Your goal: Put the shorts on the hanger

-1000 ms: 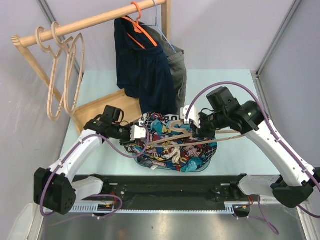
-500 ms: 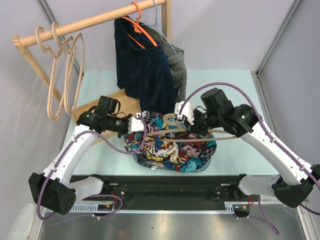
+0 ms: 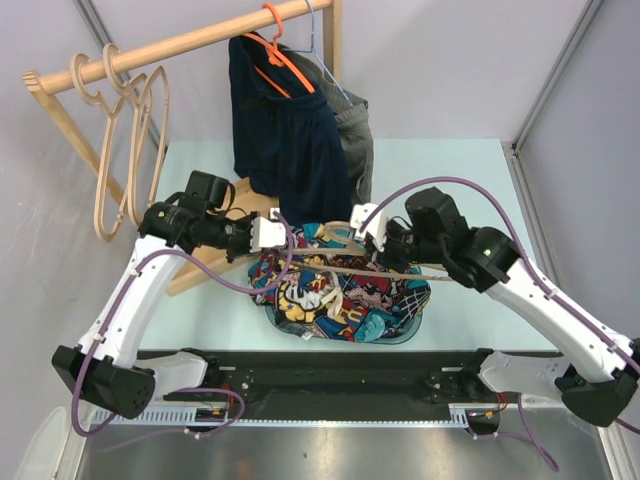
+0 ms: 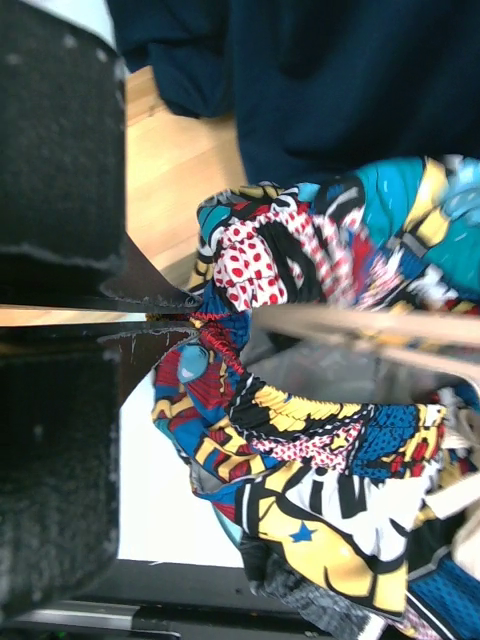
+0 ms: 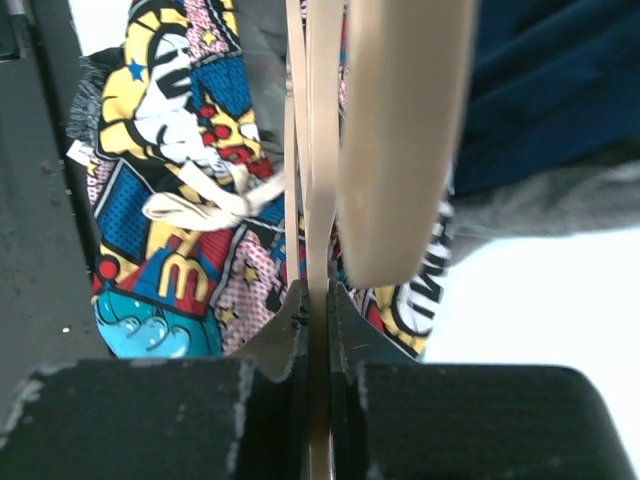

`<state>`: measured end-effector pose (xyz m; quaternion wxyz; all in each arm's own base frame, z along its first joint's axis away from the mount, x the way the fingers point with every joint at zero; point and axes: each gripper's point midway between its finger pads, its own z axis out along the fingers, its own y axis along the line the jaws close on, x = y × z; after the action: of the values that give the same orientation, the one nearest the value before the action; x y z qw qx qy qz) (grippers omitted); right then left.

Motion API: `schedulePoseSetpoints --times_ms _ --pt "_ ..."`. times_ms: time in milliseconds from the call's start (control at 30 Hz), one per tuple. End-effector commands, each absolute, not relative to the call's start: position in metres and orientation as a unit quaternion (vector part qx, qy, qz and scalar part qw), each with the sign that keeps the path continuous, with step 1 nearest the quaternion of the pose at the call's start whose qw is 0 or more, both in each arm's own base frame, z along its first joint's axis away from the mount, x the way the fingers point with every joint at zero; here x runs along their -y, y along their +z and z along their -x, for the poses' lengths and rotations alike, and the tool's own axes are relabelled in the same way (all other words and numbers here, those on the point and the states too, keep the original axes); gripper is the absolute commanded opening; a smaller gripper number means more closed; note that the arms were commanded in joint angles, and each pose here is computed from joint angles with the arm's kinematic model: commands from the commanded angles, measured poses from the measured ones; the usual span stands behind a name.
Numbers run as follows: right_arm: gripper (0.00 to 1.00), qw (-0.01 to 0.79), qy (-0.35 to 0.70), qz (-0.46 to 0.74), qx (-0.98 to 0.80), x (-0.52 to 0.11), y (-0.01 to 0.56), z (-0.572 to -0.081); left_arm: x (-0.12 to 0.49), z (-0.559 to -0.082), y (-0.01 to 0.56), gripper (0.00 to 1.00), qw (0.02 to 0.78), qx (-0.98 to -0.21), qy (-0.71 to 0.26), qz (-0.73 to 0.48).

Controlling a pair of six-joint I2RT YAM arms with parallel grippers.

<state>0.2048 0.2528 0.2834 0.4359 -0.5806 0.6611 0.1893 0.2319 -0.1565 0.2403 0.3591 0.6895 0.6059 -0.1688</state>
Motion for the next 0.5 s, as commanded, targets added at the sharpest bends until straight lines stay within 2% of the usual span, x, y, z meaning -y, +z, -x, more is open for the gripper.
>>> schedulePoseSetpoints --times_ms 0,133,467 --pt "0.0 0.509 0.16 0.556 -0.637 -0.234 0.326 -0.206 0.146 -0.233 0.244 0.0 0.357 -0.626 -0.139 -0.68" --pt "0.0 0.507 0.166 0.549 -0.643 -0.233 0.326 -0.203 0.146 -0.242 0.252 0.0 0.364 -0.637 -0.129 -0.667" --pt "0.0 0.502 0.201 0.556 -0.632 -0.271 0.316 -0.211 0.167 -0.243 0.282 0.0 0.369 -0.641 -0.182 -0.648"
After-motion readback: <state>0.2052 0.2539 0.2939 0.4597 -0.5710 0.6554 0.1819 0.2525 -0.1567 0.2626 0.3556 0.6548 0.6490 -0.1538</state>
